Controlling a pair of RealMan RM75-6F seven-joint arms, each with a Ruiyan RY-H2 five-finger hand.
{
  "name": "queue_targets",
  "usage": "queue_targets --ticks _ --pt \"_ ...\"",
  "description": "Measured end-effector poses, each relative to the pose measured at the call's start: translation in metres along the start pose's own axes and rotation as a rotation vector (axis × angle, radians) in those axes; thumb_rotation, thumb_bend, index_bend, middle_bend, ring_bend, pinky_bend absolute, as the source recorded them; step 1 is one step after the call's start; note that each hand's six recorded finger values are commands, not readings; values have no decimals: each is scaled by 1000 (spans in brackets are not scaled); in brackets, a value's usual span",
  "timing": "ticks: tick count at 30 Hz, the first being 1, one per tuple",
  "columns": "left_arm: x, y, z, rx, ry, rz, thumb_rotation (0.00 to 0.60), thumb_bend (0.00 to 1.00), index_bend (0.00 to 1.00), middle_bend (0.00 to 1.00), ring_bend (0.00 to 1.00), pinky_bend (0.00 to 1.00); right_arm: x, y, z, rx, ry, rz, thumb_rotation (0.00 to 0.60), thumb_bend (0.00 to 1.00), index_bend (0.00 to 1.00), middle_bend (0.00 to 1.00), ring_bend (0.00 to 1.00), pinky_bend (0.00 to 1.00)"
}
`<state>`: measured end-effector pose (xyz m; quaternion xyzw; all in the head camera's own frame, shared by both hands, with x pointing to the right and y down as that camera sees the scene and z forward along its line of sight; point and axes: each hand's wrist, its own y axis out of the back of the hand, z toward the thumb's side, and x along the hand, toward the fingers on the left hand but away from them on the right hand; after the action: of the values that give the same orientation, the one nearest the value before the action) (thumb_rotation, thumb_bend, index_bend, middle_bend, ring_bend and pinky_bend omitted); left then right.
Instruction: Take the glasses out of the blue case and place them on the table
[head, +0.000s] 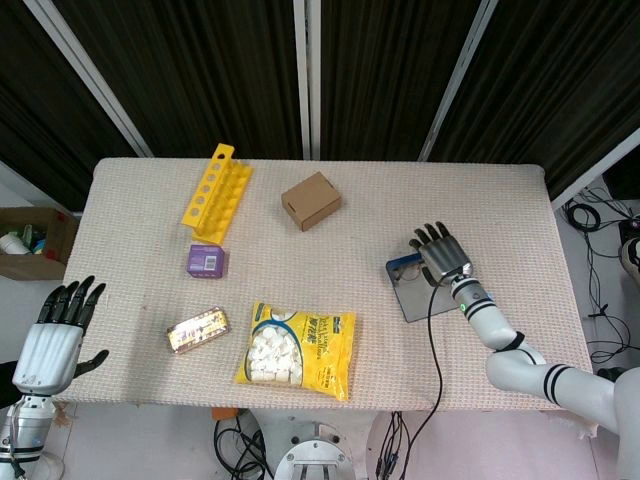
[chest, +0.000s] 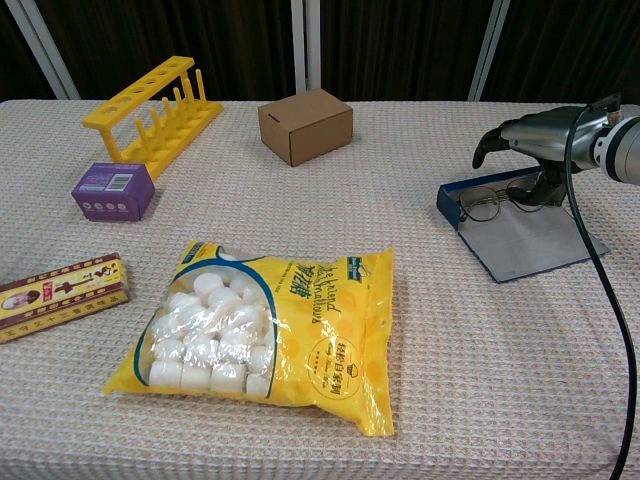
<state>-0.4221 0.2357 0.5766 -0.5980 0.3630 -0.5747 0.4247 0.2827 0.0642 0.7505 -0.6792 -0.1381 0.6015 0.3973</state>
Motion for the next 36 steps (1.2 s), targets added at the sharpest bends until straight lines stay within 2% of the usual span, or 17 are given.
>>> queue_targets --ticks 36 --pt "-3 -3 -7 -2 23 -2 600 8 18 0 25 104 -16 -2 -4 -30 -35 -2 600 477 447 222 0 0"
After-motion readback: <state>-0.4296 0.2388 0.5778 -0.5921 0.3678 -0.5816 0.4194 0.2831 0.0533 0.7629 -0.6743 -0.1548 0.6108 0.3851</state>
